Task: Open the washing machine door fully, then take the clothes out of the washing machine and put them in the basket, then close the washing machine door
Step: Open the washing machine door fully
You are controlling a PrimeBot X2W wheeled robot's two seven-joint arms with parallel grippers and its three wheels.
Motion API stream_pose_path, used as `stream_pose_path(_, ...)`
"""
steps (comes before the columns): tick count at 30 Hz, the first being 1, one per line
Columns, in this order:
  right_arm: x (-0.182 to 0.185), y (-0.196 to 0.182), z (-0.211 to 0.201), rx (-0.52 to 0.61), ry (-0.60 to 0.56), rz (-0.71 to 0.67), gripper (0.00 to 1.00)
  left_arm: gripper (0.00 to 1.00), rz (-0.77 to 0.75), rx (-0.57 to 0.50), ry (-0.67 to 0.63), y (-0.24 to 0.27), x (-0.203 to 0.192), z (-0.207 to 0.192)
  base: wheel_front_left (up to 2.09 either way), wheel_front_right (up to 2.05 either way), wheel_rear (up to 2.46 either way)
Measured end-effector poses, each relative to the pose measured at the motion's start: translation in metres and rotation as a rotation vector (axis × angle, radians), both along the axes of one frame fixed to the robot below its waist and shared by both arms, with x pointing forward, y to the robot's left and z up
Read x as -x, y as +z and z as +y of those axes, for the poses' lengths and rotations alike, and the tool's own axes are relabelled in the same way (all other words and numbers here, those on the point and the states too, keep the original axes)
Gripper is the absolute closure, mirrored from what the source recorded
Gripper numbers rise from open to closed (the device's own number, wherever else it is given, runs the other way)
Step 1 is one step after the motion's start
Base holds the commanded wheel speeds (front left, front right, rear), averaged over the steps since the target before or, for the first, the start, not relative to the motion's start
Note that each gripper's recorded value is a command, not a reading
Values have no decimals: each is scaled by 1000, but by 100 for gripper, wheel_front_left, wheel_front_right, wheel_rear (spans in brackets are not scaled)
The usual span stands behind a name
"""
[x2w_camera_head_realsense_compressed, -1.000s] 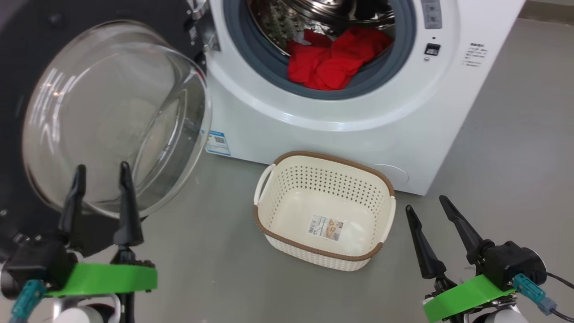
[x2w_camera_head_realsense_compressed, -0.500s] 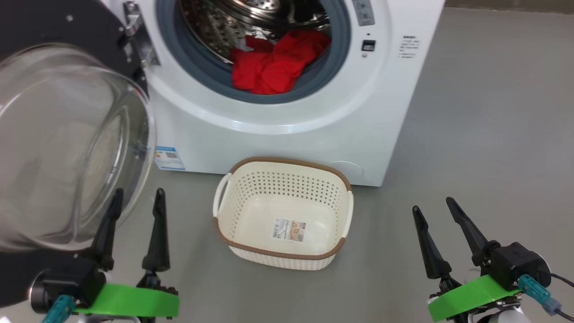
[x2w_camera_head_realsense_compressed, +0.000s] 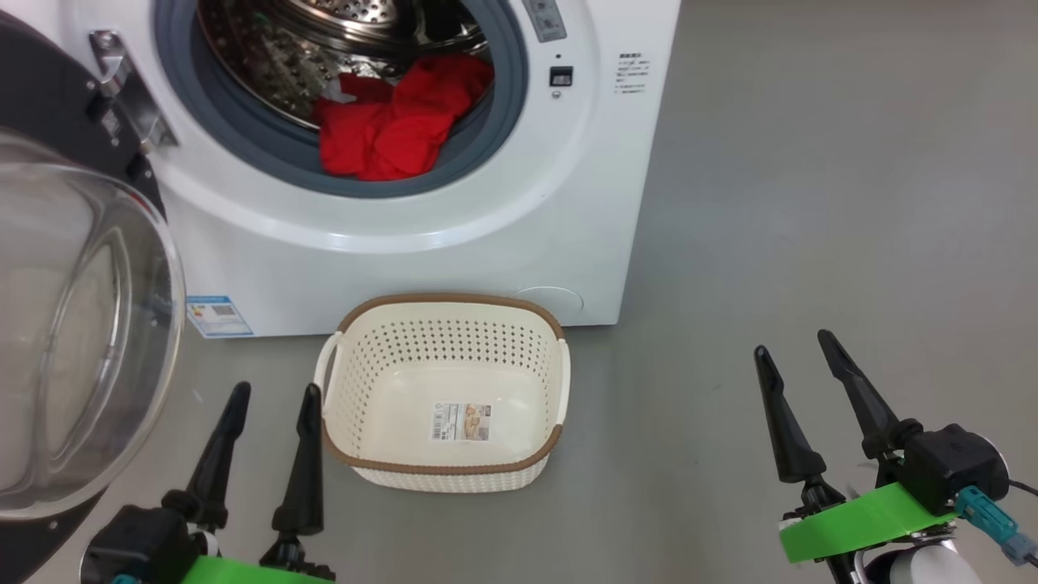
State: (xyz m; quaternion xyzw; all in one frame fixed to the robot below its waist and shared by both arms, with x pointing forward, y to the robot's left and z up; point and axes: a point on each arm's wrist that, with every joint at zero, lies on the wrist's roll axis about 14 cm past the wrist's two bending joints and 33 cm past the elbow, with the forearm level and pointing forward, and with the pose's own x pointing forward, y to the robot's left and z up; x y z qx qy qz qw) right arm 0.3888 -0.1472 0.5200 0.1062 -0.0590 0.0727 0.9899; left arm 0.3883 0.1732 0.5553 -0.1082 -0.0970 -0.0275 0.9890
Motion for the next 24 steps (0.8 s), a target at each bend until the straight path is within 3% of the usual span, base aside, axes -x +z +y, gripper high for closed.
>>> stream_pose_path(9,11,19,-18,2,-55,-59,0,0,46,12,-29,-16,6,-9,0,0,0)
stream_pose_path(24,49,19,-46,3,-147,-60,0,0,51,0,7,-18,33,2,0,0,0)
